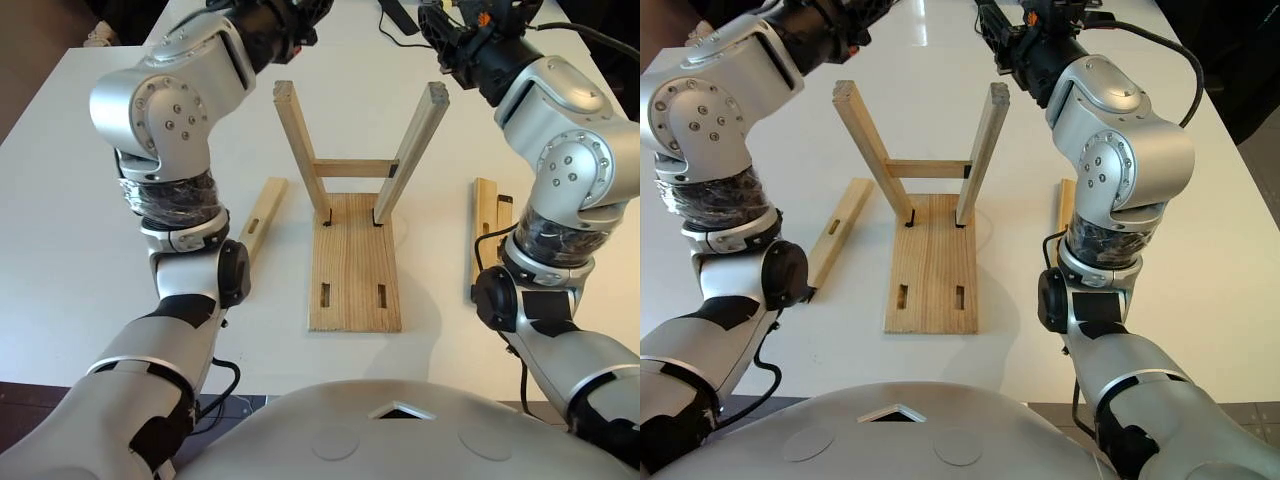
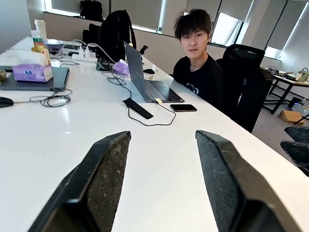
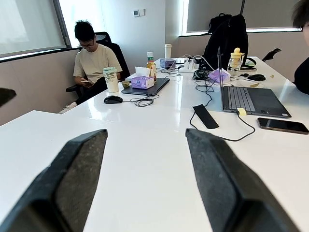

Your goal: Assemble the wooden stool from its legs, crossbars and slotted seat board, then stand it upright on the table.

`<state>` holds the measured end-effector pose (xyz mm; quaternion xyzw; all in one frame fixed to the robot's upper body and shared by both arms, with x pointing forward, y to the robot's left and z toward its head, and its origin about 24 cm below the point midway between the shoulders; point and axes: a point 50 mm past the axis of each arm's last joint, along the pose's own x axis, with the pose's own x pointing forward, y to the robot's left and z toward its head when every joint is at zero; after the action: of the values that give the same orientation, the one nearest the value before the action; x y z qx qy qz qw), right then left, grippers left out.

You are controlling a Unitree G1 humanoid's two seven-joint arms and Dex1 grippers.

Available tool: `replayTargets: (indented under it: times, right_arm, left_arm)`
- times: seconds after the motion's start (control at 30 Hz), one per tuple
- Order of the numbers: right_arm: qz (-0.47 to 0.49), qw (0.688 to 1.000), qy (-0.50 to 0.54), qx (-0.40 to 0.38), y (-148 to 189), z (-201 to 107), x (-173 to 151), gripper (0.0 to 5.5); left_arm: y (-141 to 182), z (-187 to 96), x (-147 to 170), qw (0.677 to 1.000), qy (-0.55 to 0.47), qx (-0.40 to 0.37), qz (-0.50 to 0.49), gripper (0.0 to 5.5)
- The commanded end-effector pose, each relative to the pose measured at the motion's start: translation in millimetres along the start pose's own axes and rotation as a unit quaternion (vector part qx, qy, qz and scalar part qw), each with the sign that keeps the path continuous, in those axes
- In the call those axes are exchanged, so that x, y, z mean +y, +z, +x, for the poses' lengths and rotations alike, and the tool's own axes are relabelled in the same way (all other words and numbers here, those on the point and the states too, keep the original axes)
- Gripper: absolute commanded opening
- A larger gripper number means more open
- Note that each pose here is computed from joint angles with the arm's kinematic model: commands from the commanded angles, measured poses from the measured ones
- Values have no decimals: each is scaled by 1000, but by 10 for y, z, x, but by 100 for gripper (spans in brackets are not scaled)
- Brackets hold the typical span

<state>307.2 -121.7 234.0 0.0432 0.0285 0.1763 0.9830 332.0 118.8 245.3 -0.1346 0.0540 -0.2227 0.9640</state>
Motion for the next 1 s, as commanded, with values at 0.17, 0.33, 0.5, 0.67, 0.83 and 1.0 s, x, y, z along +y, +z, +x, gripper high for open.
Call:
replayTargets:
  times: [0.17, 0.33, 0.5, 0.67, 0.83, 1.0]
  right_arm:
    - [-24, 998, 31, -41, 186, -3, 143, 299]
    - [-68, 988, 45, -128, 694, -1, 216, 299]
    - [-97, 971, 58, -213, 1162, -52, 293, 299]
    - [-91, 987, 72, -111, 469, 86, 216, 299]
    - [-36, 985, 68, 156, -1444, -68, 79, 299]
    - [-20, 991, 78, 104, -1232, -71, 103, 299]
  left_arm:
    - [135, -103, -140, 998, -31, -51, 24, 250]
    - [557, -157, -353, 986, -77, -136, 58, 250]
    - [1000, -276, -479, 969, -92, -213, 85, 250]
    - [530, -156, -378, 983, -95, -134, 78, 250]
    - [-1400, -197, -44, 989, -61, 132, 4, 250]
    - [-1279, -275, -131, 993, -82, 81, -34, 250]
